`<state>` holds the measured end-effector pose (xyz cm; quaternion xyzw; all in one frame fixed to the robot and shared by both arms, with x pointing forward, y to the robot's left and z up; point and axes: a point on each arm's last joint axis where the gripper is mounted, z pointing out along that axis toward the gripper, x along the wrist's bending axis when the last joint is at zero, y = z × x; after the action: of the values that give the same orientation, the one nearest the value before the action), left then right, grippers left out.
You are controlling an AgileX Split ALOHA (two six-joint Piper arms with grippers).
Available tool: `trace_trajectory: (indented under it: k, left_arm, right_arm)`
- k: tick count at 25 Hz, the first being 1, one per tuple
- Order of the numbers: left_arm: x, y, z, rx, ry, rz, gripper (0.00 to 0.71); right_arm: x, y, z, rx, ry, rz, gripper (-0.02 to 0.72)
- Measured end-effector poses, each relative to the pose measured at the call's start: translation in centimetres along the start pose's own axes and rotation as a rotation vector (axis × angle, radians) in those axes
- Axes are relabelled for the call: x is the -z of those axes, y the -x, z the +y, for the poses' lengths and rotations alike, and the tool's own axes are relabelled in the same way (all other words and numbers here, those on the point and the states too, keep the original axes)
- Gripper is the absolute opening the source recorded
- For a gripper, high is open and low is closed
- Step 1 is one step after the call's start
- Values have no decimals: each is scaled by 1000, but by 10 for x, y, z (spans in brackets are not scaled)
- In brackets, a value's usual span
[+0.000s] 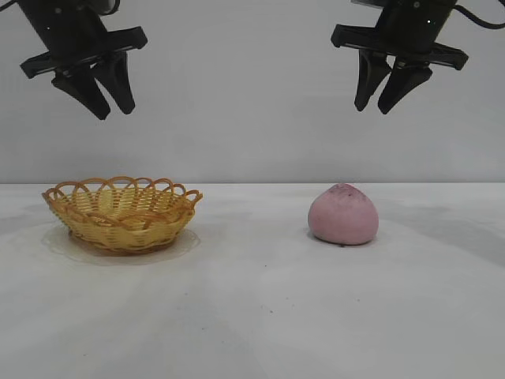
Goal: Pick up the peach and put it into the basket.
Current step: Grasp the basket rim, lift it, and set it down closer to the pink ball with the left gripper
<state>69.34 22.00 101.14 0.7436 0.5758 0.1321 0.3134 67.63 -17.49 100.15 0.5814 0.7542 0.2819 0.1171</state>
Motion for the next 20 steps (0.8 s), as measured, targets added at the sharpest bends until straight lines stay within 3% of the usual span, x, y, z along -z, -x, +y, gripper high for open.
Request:
trace_trajectory:
  k: [5, 14, 20]
  left_arm:
    - [9, 2, 14, 5, 37, -3, 243]
    - [10, 1, 13, -22, 15, 11, 243]
    - [9, -3, 2, -94, -111, 46, 243]
  right_arm:
    - [1, 0, 1, 0, 4, 0, 267]
    - [1, 0, 1, 2, 6, -1, 267]
    - [1, -1, -2, 2, -30, 5, 267]
